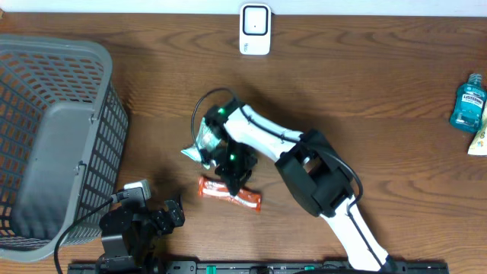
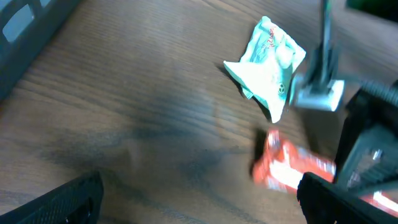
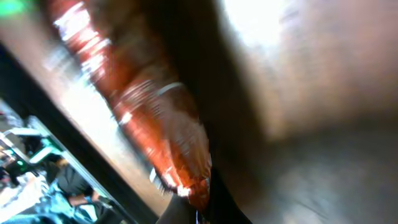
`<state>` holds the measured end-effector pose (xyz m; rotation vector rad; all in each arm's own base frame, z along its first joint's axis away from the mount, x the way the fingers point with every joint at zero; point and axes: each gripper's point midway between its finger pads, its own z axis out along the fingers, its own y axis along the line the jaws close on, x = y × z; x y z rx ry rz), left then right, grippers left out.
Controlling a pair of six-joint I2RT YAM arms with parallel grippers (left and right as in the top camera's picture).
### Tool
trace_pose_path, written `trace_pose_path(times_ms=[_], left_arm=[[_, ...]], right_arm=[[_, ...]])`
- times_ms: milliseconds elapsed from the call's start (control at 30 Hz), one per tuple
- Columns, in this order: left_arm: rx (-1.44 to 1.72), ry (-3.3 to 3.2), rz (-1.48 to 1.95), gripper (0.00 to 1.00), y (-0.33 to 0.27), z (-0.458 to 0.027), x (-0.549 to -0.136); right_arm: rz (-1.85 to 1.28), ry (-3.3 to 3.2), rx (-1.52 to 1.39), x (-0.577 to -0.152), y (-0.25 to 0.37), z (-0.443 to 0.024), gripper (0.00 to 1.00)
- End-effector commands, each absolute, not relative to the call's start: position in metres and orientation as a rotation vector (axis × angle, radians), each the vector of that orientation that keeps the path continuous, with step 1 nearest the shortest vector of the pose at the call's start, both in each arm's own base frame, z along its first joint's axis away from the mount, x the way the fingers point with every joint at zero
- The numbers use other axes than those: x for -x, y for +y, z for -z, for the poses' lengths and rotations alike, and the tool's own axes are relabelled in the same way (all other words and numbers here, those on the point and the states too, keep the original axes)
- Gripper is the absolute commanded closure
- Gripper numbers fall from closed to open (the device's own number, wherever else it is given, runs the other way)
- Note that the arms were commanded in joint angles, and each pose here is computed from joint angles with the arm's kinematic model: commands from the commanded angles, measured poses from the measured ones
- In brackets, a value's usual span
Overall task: Scan the item barcode
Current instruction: 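Lift the candy bar and carry it up to the white scanner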
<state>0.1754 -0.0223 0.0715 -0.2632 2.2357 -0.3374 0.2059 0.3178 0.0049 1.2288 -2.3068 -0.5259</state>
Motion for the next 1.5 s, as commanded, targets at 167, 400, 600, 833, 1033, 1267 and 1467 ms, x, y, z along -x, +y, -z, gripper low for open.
trace_pose_path(times_ms=[167, 400, 600, 833, 1033, 1267, 1467], left_arm=[[0.289, 2.305, 0.339, 0.02, -0.023, -0.057, -0.164], [0.289, 2.305, 0.339, 0.02, -0.023, -0.057, -0.164], [0.289, 2.304, 0.339, 0.02, -0.023, -0.057, -0.164], [0.289, 2.305, 0.339, 0.02, -0.023, -0.057, -0.164], [0.289, 2.305, 0.339, 0.02, -0.023, -0.057, -0.164], [0.289, 2.305, 0.339, 0.02, -0.023, -0.057, -0.164], [0.289, 2.305, 0.339, 0.02, -0.023, -0.057, -0.164]], right_arm=[[0.877, -2.386, -1.268, -0.24, 0.329, -0.089, 0.99], [1.372, -2.26, -1.399, -0.239, 0.344, -0.163, 0.99], [1.524, -2.236, -1.331, -0.242, 0.342, -0.189, 0.99], [1.19, -2.438, -1.678, -0.285, 0.33, -0.148, 0.99], [0.832, -2.713, -1.976, -0.359, 0.333, -0.132, 0.99], [0.242, -3.079, -2.146, -0.451, 0.322, -0.147, 0.99], [-0.181, -3.386, -2.156, -0.522, 0.307, -0.18, 0.99]])
